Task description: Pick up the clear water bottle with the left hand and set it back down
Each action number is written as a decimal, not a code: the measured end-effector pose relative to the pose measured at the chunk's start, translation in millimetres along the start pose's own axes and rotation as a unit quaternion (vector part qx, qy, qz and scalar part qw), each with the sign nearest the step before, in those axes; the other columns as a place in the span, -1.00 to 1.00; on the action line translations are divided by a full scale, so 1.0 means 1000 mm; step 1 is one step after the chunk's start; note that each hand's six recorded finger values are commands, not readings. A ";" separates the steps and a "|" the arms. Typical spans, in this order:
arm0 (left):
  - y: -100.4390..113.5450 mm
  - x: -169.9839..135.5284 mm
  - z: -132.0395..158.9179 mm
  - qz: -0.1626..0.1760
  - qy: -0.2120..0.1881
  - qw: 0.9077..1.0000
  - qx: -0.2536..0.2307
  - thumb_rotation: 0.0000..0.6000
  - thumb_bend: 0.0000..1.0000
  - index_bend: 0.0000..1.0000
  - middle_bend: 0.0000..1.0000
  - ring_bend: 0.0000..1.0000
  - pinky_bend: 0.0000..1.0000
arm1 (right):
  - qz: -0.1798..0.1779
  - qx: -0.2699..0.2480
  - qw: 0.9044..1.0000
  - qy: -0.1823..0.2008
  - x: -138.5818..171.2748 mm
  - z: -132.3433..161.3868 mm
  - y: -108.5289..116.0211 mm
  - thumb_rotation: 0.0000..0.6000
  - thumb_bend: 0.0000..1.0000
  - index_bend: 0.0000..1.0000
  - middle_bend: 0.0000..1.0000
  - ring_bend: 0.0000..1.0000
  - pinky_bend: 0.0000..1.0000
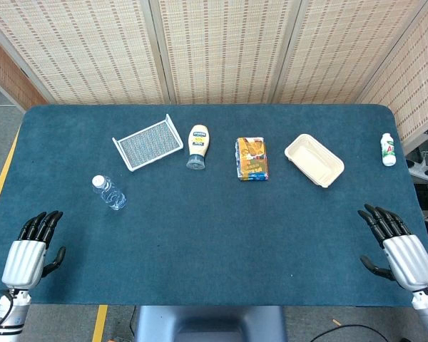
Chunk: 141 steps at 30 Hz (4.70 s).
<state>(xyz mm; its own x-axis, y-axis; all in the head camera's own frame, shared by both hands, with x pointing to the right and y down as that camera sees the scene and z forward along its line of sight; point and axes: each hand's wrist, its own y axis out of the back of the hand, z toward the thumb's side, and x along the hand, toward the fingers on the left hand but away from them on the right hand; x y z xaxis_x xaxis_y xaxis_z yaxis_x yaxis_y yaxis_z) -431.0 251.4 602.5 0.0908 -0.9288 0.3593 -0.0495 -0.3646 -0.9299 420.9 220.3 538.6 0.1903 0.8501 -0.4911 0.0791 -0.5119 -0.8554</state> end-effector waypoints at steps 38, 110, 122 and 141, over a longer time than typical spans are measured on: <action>-0.038 0.103 0.034 -0.069 0.067 0.983 -0.155 1.00 -0.19 -1.00 -1.00 -0.98 -0.74 | -0.080 -0.046 0.995 0.039 0.002 0.003 0.017 1.00 -0.74 -1.00 -1.00 -1.00 -0.81; -0.085 0.143 0.094 0.019 0.112 0.881 -0.460 1.00 -0.11 -0.12 0.14 -0.01 -0.47 | -0.056 -0.052 0.997 0.022 -0.004 0.001 0.012 1.00 -0.74 -1.00 -1.00 -1.00 -0.77; -0.059 0.142 0.086 0.076 0.082 0.899 -0.423 1.00 0.04 0.05 0.28 0.12 -0.31 | -0.049 -0.050 0.997 0.019 -0.005 0.001 0.010 1.00 -0.74 -1.00 -1.00 -1.00 -0.77; -0.010 0.131 0.082 0.127 -0.092 0.987 -0.042 1.00 0.26 0.34 0.45 0.24 0.16 | -0.037 -0.048 0.998 0.017 -0.005 0.002 0.007 1.00 -0.74 -1.00 -1.00 -1.00 -0.76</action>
<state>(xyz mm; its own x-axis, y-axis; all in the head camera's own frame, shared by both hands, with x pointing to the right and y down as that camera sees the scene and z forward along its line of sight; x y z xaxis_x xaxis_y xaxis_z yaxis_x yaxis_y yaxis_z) -337.0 139.3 652.3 0.2438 -0.9658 0.0883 -0.1746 -0.1332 -0.9756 419.0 212.8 534.3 0.2137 0.8819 -0.4202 0.1864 -0.4590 -0.8687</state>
